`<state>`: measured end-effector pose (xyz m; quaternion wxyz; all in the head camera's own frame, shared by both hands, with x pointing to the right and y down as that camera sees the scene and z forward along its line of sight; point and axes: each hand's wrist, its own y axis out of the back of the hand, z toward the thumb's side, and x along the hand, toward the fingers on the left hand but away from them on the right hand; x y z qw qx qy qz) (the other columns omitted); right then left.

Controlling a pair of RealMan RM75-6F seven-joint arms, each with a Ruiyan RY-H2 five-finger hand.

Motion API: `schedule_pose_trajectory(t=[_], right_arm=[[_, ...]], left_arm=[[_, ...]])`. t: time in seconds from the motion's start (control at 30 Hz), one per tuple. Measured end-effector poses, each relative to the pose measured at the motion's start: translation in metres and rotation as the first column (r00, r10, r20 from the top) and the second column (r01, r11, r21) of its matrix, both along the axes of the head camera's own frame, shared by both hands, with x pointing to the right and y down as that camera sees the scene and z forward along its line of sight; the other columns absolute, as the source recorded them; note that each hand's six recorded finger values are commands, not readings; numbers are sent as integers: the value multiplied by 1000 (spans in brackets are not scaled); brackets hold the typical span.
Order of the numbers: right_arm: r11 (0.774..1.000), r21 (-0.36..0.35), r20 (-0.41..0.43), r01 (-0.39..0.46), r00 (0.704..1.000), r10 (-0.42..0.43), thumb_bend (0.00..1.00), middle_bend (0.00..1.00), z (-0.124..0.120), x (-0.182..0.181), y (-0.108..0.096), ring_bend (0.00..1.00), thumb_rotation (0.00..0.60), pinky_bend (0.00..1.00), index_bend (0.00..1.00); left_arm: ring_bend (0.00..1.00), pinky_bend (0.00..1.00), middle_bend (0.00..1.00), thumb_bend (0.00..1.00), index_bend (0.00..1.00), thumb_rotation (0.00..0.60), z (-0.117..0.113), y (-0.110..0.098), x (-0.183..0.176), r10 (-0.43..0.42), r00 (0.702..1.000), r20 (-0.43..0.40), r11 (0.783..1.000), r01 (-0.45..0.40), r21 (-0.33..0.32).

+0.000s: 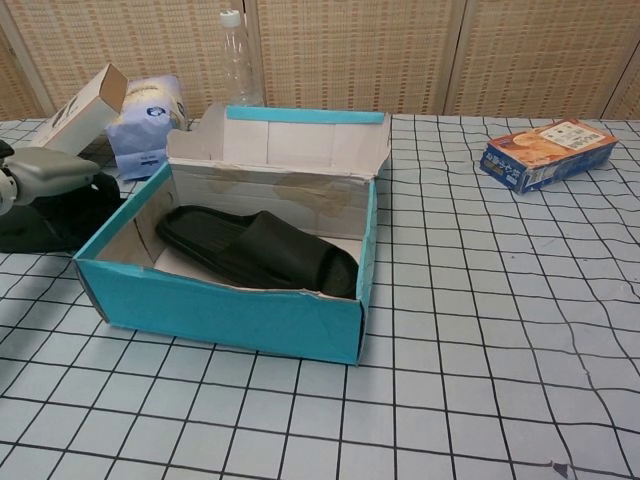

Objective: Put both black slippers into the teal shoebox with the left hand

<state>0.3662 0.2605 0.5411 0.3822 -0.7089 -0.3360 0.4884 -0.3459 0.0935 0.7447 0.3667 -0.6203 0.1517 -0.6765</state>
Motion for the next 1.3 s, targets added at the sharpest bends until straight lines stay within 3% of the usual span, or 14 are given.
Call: schedule_pose_trajectory(t=[0.1, 0.3, 0.37, 0.53, 1.0, 1.3], right_arm=[[1000, 2, 1, 1, 1000, -1, 154, 0, -1, 0, 0, 0, 524, 0, 0], [1000, 3, 1, 0, 1000, 0, 154, 0, -2, 1, 0, 0, 524, 0, 0], [1000, 1, 2, 1, 1000, -1, 154, 0, -1, 0, 1, 0, 524, 0, 0], [1000, 0, 0, 3, 1000, -3, 154, 0, -1, 0, 1, 0, 524, 0, 0], [1000, -9, -11, 5, 1000, -5, 154, 0, 3, -2, 2, 0, 524, 0, 0], [1000, -23, -22, 8, 1000, -8, 154, 0, 8, -4, 2, 0, 524, 0, 0]], left_arm=[[291, 567, 300, 380, 336, 600, 1, 1, -2, 3, 1000, 11, 1000, -3, -7], [512, 779, 549, 486, 478, 600, 1, 2, -6, -2, 999, 32, 1000, 3, -13], [617, 850, 660, 557, 565, 600, -1, 0, -7, -1, 999, 35, 1000, 1, 12], [736, 951, 790, 670, 693, 600, -10, -7, -11, 0, 999, 37, 996, -3, 91], [807, 1000, 882, 722, 804, 600, -37, -16, -24, 54, 998, 29, 974, -59, 220], [825, 1000, 903, 735, 819, 600, -58, -23, -23, 146, 989, -14, 939, -134, 317]])
